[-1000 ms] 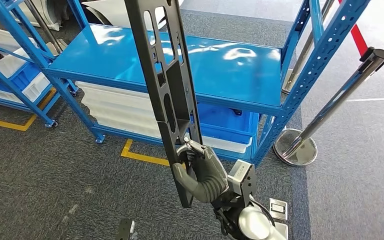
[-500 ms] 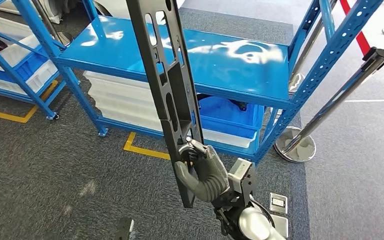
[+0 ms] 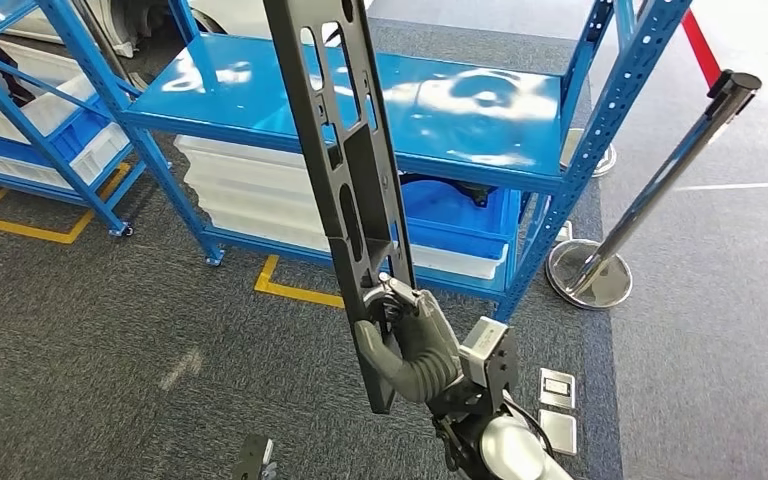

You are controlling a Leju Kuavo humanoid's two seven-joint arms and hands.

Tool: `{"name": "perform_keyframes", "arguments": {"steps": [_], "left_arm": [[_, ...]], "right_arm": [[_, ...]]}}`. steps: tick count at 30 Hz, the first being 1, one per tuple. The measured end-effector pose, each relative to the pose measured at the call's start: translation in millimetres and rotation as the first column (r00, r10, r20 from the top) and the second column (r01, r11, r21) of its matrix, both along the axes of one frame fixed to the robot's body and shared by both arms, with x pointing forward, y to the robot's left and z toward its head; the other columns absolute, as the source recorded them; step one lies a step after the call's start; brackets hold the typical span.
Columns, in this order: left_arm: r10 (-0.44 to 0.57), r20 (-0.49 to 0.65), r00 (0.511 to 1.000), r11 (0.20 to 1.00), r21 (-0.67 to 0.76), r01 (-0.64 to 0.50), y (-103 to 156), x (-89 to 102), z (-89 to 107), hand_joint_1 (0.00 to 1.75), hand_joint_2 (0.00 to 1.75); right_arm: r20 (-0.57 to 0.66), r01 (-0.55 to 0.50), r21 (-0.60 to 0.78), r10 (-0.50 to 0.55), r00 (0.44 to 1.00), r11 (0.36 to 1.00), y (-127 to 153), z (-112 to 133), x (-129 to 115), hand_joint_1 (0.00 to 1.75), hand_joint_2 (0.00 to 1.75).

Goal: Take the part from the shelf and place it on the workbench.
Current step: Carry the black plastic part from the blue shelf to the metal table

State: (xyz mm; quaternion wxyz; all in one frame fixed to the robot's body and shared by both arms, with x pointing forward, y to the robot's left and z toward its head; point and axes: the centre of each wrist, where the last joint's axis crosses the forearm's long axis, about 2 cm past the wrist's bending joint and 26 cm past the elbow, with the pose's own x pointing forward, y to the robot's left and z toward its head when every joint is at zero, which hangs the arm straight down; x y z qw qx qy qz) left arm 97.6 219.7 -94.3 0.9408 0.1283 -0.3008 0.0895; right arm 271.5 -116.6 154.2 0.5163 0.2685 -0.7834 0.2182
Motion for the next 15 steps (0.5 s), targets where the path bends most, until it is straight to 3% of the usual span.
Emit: {"name": "perform_keyframes", "arguments": {"steps": [15], "left_arm": [[-0.016, -0.004, 1.0, 1.0, 0.005, 0.016, 1.8, 5.5, 0.9, 0.0, 1.75]], "right_arm": [[0.02, 0.015, -0.031, -0.014, 1.0, 0.999, -0.6, -0.8, 0.7, 1.75, 1.75]]}}
